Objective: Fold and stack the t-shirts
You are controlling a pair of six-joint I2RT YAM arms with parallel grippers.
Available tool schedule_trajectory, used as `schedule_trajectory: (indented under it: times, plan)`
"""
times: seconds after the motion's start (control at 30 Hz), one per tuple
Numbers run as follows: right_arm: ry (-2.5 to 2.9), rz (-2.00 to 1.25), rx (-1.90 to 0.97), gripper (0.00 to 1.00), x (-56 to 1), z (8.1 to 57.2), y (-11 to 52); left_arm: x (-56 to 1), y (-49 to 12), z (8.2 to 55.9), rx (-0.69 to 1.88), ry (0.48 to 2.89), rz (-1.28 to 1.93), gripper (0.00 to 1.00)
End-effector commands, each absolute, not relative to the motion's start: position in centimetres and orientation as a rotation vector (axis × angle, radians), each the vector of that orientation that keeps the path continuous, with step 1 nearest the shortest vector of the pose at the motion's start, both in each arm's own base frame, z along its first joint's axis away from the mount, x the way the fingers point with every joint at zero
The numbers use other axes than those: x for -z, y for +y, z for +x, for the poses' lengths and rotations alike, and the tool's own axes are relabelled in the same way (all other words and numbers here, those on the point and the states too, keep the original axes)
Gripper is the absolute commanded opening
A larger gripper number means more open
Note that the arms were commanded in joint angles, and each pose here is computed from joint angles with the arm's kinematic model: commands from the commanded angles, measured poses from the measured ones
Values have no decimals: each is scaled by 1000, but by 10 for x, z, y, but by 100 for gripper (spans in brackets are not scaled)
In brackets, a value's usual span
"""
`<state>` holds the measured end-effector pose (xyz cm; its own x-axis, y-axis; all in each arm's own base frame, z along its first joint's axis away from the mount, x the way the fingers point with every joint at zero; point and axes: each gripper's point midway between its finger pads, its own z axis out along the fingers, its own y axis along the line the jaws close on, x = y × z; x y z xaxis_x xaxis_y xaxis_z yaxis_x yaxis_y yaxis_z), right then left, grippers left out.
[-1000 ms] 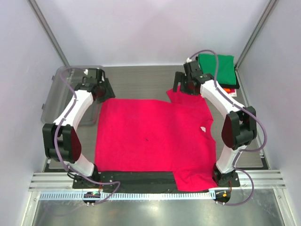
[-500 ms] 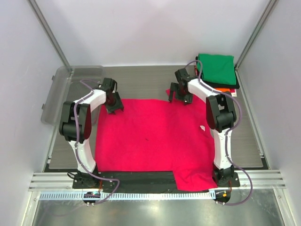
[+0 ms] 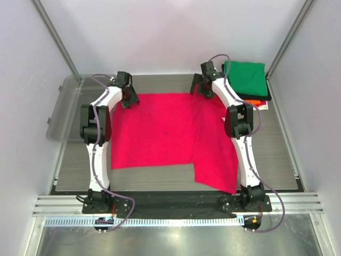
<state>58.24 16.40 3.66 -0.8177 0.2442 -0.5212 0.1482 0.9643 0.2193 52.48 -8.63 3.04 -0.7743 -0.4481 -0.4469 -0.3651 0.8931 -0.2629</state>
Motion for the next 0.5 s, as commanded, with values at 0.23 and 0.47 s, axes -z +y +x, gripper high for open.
schedule_trajectory:
  times: [0.23, 0.47]
  plan:
    - [2472, 103, -458, 93, -96, 577, 200, -108, -87, 492, 245, 2499, -552, 53]
    - [2369, 59, -419, 97, -201, 512, 202, -158, -83, 393, 205, 2443, -527, 53]
